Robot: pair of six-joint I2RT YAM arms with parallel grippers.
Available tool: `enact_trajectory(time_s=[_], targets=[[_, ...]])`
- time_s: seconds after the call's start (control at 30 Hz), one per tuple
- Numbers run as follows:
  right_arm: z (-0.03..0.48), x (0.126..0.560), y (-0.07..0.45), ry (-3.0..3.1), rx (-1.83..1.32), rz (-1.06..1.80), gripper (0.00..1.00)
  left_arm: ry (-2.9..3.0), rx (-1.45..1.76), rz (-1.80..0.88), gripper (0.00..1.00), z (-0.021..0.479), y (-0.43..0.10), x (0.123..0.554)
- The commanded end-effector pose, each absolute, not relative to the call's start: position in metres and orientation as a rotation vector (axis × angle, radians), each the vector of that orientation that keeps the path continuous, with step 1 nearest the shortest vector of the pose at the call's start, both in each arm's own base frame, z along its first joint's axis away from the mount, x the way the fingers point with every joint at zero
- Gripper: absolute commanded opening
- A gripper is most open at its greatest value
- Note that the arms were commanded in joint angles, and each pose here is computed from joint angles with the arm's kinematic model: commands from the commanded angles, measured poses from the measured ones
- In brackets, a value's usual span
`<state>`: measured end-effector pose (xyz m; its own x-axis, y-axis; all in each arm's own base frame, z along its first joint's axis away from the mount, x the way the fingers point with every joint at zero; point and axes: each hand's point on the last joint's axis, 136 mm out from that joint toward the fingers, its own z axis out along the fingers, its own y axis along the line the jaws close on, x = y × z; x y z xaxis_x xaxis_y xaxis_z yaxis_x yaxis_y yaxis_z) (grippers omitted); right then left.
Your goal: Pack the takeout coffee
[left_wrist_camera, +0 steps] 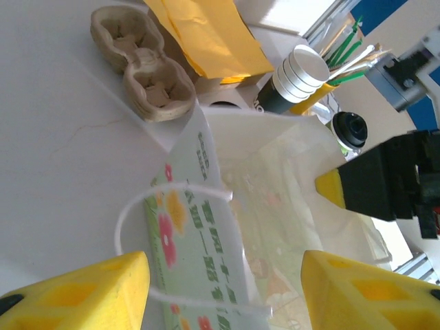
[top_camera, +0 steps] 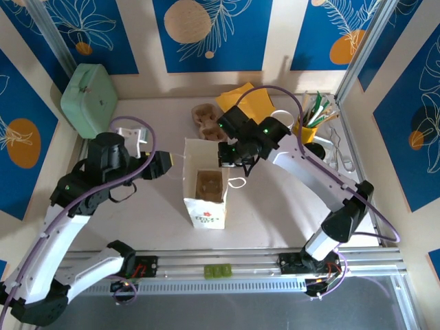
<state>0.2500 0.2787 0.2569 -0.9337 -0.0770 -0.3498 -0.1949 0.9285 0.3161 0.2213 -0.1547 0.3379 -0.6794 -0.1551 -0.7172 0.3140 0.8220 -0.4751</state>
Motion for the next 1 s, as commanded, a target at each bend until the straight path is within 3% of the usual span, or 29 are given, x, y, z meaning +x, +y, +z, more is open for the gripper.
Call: enact_trajectory(time_s=[0.0,0.5,0.97], targets=[[0.282,0.240,0.281,2.643,-0.291,0.558,0.04,2.168,0.090,-0.696,0.61,0.340,-0.144,0.221],[0.328,0.183,0.299,2.173,-0.764,0.710,0.00,2.053,0.020,-0.633,0.61,0.350,-0.123,0.220],[0.336,0.154,0.305,1.994,-0.902,0.731,0.00,2.056,0.015,-0.648,0.61,0.348,-0.126,0.222]])
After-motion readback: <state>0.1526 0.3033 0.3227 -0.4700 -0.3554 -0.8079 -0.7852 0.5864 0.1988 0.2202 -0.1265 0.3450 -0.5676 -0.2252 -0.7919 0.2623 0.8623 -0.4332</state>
